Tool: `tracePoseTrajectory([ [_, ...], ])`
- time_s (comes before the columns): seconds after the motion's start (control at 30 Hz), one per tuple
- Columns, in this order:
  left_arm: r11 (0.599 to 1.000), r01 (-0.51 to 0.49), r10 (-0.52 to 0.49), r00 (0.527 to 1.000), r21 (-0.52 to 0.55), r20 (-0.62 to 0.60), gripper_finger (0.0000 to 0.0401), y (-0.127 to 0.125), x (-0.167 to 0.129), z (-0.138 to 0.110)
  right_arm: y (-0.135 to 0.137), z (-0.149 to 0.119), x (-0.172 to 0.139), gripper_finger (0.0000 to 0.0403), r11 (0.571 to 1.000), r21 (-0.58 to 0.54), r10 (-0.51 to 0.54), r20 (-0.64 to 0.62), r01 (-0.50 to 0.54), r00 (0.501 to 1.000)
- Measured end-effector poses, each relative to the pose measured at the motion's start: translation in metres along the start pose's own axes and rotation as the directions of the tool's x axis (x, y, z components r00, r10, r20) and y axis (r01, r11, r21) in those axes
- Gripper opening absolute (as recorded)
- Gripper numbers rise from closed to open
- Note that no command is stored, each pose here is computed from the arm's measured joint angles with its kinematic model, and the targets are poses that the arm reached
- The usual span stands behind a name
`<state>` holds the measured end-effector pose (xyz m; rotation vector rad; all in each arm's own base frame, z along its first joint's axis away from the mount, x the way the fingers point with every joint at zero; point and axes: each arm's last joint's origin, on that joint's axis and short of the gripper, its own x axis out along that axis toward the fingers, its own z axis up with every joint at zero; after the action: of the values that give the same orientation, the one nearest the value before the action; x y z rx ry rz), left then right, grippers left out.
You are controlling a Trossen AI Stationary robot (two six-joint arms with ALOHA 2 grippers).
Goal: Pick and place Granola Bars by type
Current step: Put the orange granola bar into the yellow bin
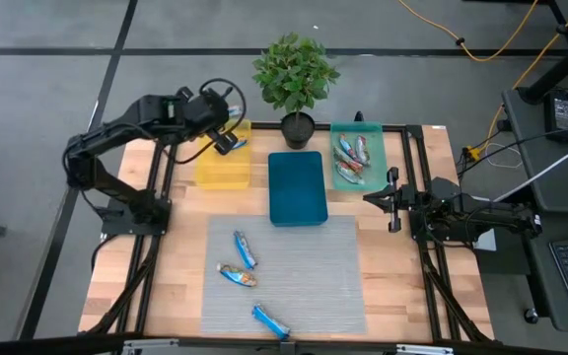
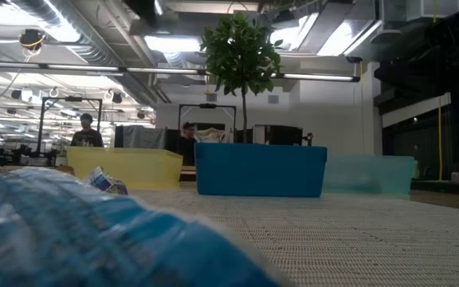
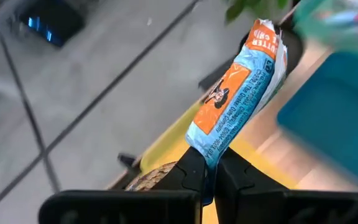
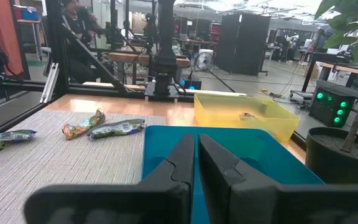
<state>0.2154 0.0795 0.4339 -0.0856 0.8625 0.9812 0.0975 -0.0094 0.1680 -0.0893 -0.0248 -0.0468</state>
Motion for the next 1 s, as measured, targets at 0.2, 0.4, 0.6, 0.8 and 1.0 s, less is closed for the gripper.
tracePoseTrajectory([
  [0.2,0.999,-0.044,0.046,0.987,0.017,-0.151,0.0003,-0.003,0.031,-0.001,0.000,0.000,0.000,0.0024,1.000,0.000,0.000,0.000,0.000,1.000],
  [0.4,0.995,-0.031,0.055,0.963,0.091,-0.264,0.0003,-0.012,0.081,-0.021,0.000,0.000,0.000,0.0024,1.000,0.000,0.000,0.000,0.000,1.000],
  [0.6,0.993,-0.018,0.060,0.924,0.114,-0.379,0.0004,-0.009,0.128,-0.055,0.000,0.000,0.000,0.0024,1.000,0.000,0.001,0.001,-0.001,1.000],
  [0.8,0.991,0.116,-0.081,0.914,0.067,-0.397,0.0004,-0.018,0.164,-0.084,0.000,0.000,0.000,0.0024,1.000,0.000,0.000,0.001,0.000,1.000],
  [1.0,0.980,0.199,-0.182,0.908,0.007,-0.378,0.0004,-0.027,0.192,-0.112,0.000,0.000,0.000,0.0024,1.000,0.000,0.001,0.001,-0.001,1.000],
])
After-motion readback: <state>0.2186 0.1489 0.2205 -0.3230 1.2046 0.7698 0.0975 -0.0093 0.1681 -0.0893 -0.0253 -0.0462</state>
